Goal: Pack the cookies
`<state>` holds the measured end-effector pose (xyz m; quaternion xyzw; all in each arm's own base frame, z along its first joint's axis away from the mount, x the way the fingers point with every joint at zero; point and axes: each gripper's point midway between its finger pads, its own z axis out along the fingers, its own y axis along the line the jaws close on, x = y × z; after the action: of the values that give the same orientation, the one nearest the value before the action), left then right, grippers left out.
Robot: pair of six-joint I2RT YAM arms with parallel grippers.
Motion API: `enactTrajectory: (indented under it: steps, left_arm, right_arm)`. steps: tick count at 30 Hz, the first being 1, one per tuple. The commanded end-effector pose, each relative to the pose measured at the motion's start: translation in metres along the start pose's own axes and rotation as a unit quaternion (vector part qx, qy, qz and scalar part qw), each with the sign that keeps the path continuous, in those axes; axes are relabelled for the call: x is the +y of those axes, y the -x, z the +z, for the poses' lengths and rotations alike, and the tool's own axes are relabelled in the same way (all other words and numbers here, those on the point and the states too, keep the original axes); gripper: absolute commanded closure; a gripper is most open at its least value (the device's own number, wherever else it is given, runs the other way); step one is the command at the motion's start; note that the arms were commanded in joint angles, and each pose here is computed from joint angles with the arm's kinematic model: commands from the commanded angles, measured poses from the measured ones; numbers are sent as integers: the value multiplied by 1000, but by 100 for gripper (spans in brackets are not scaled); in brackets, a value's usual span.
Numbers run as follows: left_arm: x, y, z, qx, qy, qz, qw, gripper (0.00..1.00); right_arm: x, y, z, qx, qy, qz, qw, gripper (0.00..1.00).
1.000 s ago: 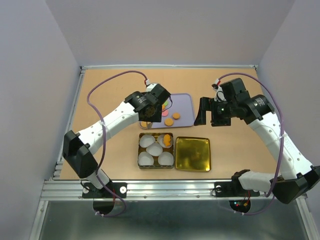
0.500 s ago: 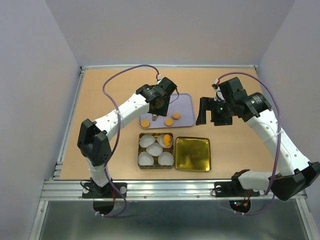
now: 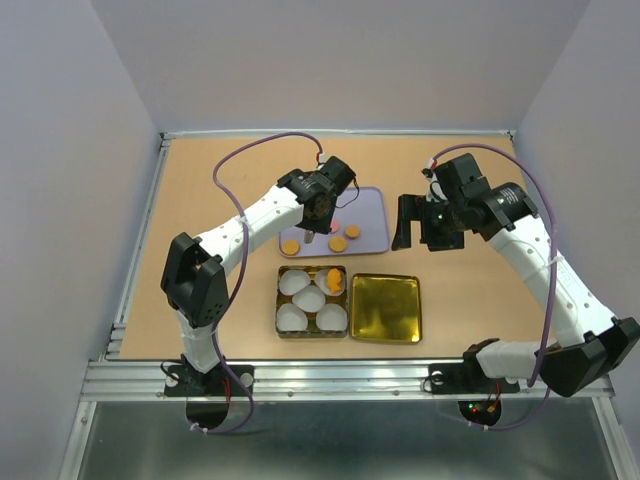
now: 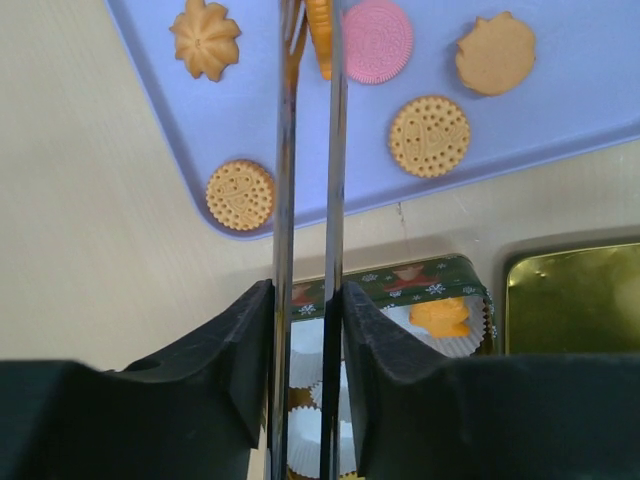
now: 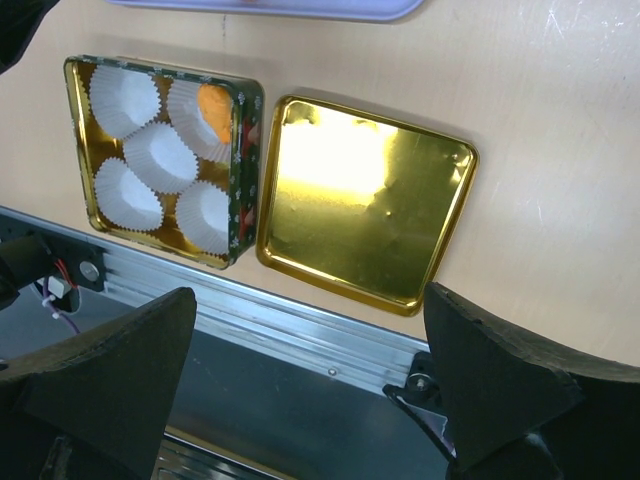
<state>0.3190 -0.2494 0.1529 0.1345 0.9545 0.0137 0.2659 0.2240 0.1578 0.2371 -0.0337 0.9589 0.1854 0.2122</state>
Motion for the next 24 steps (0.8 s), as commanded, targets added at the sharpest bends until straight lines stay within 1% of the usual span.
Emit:
enactTrajectory:
  steps: [1,6,9,15,20,24]
  left_arm:
    - [3,12,-11,-23,-5,-9,1000,64]
    - [5,15,-14,-24,-2,-13,1000,73]
    - [9,19,-21,-32,5,-15,999,73]
    - [16,32,-47,-52,0,-37,998,74]
    - [22,27,-68,-59,-11,-58,997,76]
    - [24,14,-85,-61,-31,-82,994,79]
  right_arm:
    - [6,10,-10,-22,5,-15,1000,0]
    - [7,9,-10,-19,9,-16,1000,0]
    - [9,7,-10,-17,14,-15,1000,0]
    - [11,3,-11,-12,26,-15,999,0]
    - [12,-5,-11,-8,37,-14,999,0]
    - [14,-10,-13,-6,47,-14,999,0]
